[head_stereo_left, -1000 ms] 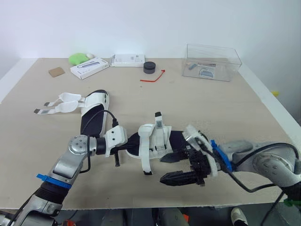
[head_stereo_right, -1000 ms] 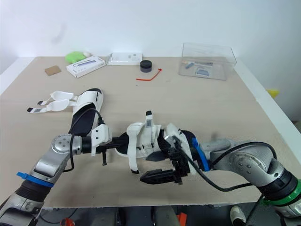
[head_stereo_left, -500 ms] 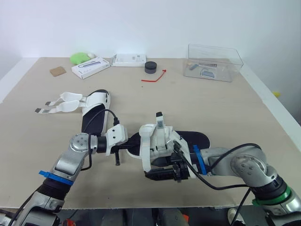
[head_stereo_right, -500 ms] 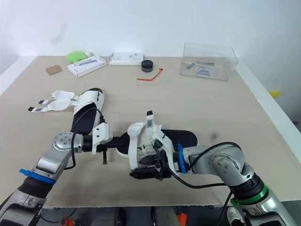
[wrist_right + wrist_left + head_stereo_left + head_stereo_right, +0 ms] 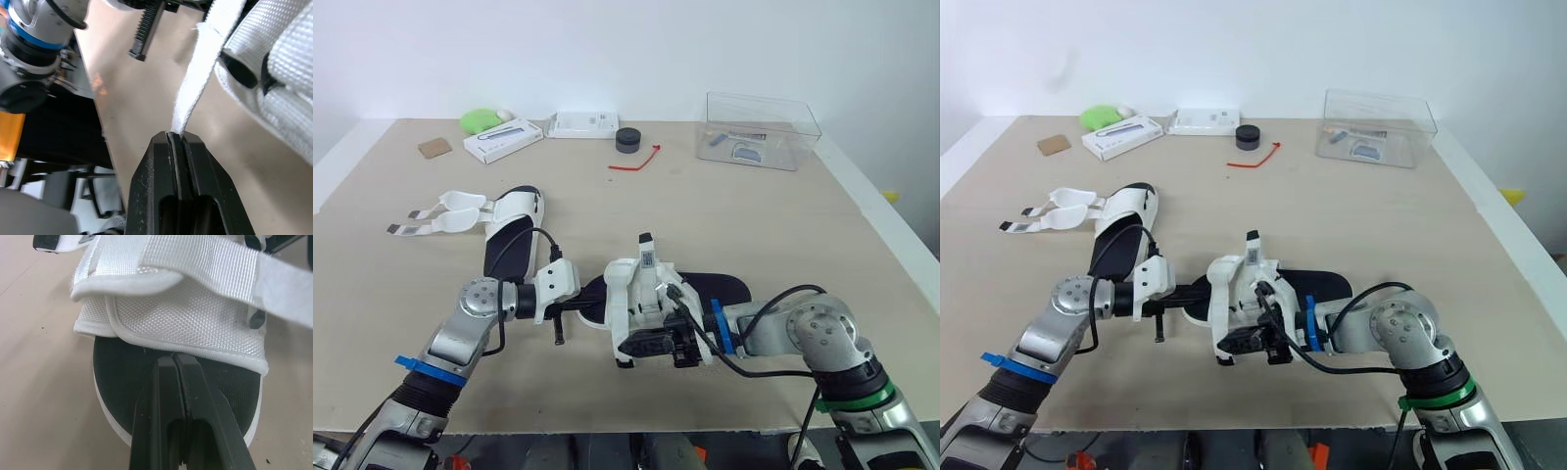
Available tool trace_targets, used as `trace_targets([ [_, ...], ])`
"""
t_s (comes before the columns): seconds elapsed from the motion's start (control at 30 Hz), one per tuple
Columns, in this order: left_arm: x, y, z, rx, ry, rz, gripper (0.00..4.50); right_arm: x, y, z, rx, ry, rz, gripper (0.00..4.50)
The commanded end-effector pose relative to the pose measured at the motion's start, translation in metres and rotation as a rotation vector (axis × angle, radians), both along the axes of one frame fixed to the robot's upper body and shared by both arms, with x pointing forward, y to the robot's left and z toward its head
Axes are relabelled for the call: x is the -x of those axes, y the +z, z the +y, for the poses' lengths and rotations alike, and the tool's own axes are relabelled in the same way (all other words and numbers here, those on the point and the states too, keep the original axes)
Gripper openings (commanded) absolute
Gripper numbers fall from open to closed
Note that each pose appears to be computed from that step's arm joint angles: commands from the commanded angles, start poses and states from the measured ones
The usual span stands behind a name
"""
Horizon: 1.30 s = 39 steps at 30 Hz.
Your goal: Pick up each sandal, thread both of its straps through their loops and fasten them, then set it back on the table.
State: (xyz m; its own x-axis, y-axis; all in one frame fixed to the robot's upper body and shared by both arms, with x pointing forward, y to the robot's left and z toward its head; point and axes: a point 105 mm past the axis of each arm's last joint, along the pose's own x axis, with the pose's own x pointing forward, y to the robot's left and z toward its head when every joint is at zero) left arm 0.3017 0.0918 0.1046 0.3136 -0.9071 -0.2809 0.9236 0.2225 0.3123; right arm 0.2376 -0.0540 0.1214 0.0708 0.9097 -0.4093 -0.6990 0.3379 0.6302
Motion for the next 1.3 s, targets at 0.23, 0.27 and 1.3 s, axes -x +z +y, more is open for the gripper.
trace_targets([
  [0.23,0.002,-0.010,-0.002,-0.021,0.006,0.013,0.00,-0.059,0.078,0.008,-0.127,-0.086,-0.019,0.05],
  [0.27,0.002,-0.010,-0.002,-0.019,0.006,0.013,0.00,-0.060,0.072,0.007,-0.095,-0.089,-0.006,0.05],
  [1.3,0.006,-0.015,-0.003,-0.021,0.004,0.016,0.00,-0.056,0.052,-0.004,-0.080,-0.084,0.239,0.05],
])
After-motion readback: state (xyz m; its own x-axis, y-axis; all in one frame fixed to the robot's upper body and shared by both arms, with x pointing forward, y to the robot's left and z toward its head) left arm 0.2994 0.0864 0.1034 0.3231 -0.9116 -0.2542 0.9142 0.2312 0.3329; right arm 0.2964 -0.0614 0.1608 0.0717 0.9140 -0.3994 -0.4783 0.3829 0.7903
